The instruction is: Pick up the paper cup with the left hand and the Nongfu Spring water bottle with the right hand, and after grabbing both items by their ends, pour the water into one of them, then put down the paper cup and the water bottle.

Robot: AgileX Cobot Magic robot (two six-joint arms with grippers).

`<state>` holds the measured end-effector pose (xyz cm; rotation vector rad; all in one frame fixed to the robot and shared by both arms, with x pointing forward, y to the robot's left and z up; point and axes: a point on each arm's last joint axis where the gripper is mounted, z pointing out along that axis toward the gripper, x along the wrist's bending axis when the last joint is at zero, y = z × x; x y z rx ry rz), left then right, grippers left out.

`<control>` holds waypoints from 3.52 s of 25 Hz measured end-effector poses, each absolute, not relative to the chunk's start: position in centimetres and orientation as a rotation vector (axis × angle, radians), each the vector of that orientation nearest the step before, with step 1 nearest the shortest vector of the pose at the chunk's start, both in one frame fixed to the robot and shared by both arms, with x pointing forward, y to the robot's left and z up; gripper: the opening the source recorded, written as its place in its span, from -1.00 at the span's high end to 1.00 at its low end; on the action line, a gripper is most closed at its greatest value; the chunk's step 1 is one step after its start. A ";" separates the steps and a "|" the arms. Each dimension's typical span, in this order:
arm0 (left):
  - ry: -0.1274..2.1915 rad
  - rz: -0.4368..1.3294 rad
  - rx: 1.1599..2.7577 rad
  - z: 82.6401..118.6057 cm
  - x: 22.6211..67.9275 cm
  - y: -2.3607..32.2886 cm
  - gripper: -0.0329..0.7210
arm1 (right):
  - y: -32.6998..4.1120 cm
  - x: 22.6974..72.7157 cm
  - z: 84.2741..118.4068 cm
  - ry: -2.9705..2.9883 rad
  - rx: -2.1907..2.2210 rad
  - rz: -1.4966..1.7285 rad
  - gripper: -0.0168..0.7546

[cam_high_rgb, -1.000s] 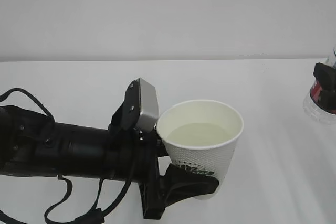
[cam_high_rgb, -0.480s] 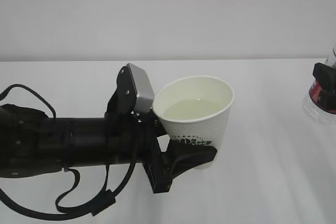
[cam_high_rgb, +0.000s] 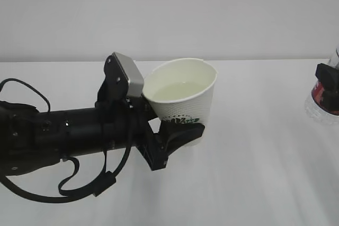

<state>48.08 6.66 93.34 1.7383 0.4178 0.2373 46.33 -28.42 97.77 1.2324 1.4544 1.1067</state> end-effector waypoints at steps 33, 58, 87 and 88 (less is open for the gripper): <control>0.807 0.571 1.598 93.6 55.4 17.4 -0.37 | -28.4 46.3 97.8 1.454 1.232 1.107 -0.30; 1.148 0.887 1.439 93.6 57.8 23.7 -0.36 | -28.4 46.3 97.8 1.454 1.232 1.107 -0.30; 1.287 0.984 1.398 92.3 58.2 25.2 -0.34 | -28.4 46.3 97.8 1.453 1.231 1.108 -0.30; 1.288 0.984 1.397 92.3 58.2 25.2 -0.34 | -28.4 46.3 97.8 1.453 1.231 1.108 -0.30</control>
